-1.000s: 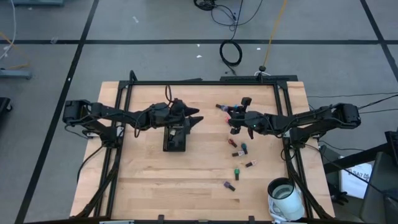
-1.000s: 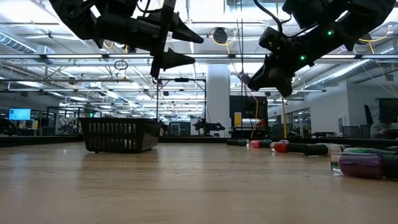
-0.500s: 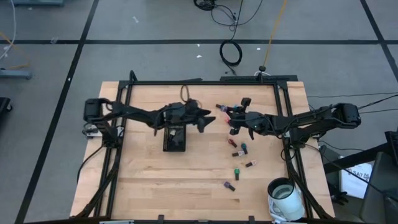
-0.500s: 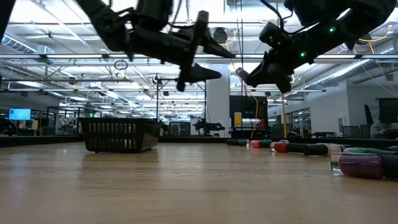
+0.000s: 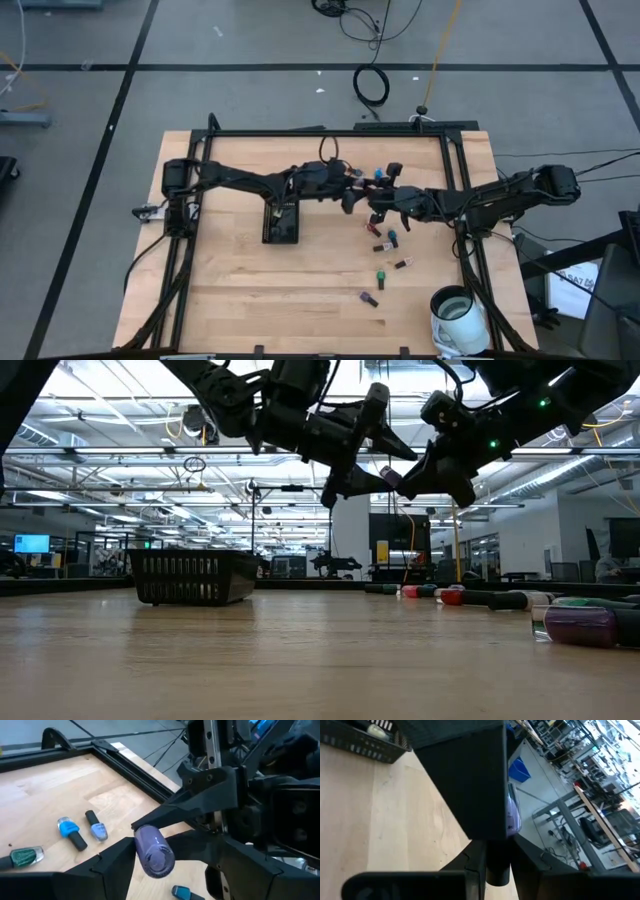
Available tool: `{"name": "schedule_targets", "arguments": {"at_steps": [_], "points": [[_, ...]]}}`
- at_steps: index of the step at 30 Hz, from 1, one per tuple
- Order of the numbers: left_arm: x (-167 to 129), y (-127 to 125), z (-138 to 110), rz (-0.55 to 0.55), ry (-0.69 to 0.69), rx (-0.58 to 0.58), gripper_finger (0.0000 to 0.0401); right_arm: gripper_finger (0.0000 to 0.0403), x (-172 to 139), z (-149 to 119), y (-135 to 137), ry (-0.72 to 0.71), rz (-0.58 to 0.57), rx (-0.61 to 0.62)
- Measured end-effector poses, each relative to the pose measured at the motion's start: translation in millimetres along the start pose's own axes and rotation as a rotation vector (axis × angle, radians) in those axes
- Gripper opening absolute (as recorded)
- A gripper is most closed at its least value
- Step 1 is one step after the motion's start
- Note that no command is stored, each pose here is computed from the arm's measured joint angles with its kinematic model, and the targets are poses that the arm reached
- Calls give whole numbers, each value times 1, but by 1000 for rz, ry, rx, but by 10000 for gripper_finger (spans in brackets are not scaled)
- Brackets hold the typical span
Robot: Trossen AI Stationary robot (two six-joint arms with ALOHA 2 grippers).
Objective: Pick & Place Nail Polish
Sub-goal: Put the light violet nail polish into the basket
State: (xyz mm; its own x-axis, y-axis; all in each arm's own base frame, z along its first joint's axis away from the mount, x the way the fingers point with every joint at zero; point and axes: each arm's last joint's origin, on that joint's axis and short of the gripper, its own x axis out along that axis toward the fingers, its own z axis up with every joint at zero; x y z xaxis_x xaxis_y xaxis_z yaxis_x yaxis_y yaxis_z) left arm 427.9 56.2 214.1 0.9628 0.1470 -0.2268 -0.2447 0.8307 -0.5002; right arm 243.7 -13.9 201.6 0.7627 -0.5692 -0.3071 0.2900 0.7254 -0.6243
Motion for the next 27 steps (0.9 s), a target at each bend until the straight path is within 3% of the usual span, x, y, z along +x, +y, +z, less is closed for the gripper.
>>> {"name": "schedule_targets", "arguments": {"at_steps": [4,7,10,16,22,27], "points": [[0,4,0,42,10,-54,266,51,0,0,0,1,-6,-9],[0,9,0,56,20,-87,241,51,0,0,0,5,-5,-11],[0,10,0,76,26,-88,187,51,0,0,0,5,-4,-11],[0,15,2,84,21,-46,43,51,0,0,1,-3,21,-3],[0,18,4,84,23,-13,44,51,0,-1,2,-3,28,22],[-11,16,16,88,51,60,44,105,-1,-2,1,26,8,232]]}}
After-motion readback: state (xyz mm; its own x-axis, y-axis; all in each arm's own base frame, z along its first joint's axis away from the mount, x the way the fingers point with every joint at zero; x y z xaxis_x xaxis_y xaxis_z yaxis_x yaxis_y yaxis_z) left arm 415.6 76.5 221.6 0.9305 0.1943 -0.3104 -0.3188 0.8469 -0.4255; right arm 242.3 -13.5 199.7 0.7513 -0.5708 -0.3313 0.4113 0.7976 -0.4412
